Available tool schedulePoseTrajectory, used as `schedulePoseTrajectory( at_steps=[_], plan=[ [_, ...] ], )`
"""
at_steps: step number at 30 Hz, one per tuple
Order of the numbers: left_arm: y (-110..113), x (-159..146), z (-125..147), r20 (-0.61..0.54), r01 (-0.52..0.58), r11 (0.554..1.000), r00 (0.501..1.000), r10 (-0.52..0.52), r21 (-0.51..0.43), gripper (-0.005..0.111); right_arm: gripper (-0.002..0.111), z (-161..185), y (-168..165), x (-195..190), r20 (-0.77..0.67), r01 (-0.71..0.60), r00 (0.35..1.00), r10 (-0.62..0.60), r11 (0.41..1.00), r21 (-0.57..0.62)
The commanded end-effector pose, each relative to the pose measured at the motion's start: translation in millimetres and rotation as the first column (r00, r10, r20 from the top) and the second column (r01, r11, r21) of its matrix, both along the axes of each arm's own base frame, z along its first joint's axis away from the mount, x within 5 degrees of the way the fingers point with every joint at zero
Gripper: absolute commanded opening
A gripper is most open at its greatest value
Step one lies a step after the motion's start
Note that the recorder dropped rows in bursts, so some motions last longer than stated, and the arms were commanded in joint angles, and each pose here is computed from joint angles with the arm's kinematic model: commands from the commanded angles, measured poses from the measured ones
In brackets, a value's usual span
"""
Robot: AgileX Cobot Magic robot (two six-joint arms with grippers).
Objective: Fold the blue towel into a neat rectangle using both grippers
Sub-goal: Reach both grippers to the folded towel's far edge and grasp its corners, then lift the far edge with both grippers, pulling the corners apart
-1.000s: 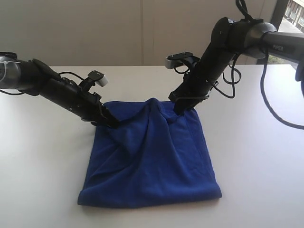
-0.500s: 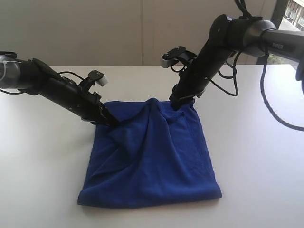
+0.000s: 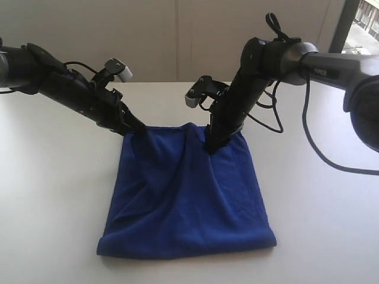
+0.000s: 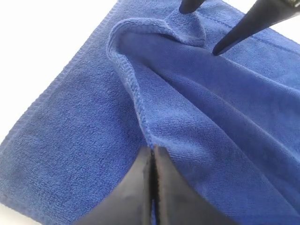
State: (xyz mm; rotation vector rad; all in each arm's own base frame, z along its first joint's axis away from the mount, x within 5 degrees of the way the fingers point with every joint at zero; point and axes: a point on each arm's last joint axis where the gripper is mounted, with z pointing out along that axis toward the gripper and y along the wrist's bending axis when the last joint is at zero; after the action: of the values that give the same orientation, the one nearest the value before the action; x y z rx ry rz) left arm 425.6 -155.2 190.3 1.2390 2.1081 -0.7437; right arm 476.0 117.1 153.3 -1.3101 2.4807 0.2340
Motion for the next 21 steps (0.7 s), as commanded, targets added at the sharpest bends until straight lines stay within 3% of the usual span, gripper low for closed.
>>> schedulePoseTrajectory(
  at_steps=[1,4,9,12,16,21],
  plan=[
    [-2,-3,7,-0.002,0.023,1.0,1.0,-0.023,-0.012,0.0,0.054,-8,-4,3,0.007,0.019,1.0,-0.019,0.999,-0.034],
    [-2,-3,7,-0.002,0.023,1.0,1.0,-0.023,-0.012,0.0,0.048,-11,-4,5,0.024,0.026,0.999,-0.025,0.999,-0.034],
    [-2,-3,7,-0.002,0.023,1.0,1.0,-0.023,-0.012,0.0,0.023,-11,-4,6,0.038,0.03,0.999,-0.028,0.999,-0.033],
    [-2,-4,7,-0.004,0.028,1.0,1.0,-0.028,-0.011,0.0,0.003,-10,-6,7,0.051,0.029,0.998,-0.027,0.998,-0.057],
    [0,-7,7,-0.003,0.065,0.998,0.998,-0.064,0.027,0.0,0.0,15,-16,6,0.103,0.086,0.992,-0.072,0.987,-0.137],
    [4,-15,40,0.072,0.067,0.996,0.995,-0.071,0.063,0.0,0.0,72,-25,-7,0.178,0.114,0.981,-0.081,0.976,-0.183]
  ],
)
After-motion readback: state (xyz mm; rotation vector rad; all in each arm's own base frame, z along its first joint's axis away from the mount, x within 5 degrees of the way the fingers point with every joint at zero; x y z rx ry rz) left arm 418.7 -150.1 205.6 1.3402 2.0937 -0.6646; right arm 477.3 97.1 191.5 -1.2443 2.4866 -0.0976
